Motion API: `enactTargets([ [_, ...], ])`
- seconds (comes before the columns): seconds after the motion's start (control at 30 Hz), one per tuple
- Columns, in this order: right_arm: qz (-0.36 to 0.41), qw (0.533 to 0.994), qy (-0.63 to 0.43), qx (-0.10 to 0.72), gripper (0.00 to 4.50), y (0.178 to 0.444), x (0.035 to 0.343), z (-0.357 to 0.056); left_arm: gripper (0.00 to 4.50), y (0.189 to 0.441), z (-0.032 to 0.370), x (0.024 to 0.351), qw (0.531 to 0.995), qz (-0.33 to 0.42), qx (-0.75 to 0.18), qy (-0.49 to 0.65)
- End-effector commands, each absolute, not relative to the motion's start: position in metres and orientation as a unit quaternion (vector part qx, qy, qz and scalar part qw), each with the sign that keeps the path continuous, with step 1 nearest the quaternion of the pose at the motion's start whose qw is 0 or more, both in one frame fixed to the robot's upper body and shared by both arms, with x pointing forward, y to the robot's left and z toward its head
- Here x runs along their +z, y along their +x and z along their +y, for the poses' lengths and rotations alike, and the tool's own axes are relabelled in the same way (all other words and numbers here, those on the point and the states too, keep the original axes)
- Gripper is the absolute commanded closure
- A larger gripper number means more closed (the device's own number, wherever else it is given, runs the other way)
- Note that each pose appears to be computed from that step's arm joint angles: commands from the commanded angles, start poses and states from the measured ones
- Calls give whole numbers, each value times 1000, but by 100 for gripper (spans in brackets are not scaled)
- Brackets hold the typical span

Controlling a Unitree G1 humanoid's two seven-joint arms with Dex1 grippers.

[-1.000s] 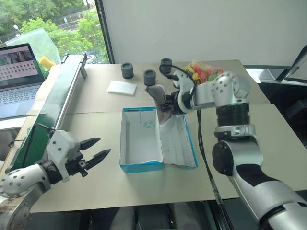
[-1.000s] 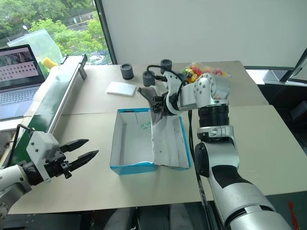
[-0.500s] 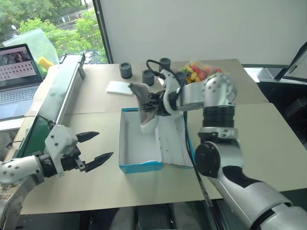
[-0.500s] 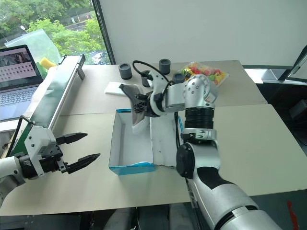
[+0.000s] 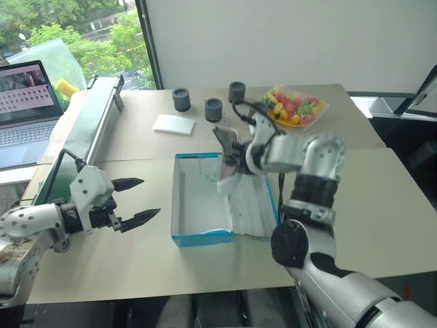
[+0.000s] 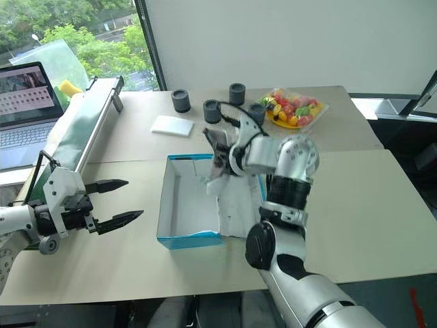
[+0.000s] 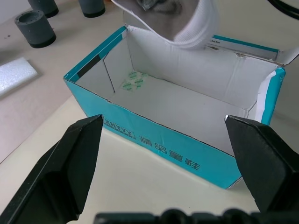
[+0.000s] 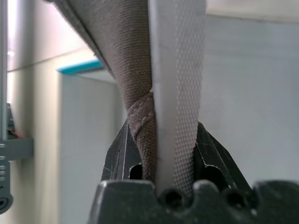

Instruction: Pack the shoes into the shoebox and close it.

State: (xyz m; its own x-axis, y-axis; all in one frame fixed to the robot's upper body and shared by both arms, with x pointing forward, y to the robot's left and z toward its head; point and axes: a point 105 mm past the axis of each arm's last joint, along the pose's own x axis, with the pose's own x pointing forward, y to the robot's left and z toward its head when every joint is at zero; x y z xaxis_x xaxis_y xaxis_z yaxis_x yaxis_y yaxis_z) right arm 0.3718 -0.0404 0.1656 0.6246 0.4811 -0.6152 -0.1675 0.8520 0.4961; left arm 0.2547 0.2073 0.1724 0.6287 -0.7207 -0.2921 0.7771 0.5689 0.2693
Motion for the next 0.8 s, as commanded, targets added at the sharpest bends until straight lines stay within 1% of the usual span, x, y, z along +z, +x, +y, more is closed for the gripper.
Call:
enactTargets([
  [0.03,410,844,205,277,391,345,161,15,5,258,206,182,878,54,-427,208],
  [0.37,421,824,184,333,391,332,167,29,5,262,206,181,878,52,-426,213],
  [0.47,441,811,165,347,391,325,158,29,5,263,208,181,878,52,-424,215],
  [0.6,482,797,147,333,391,321,139,25,5,263,207,181,877,51,-425,218],
  [0.8,504,806,129,282,391,333,131,16,5,260,207,179,878,52,-423,218],
])
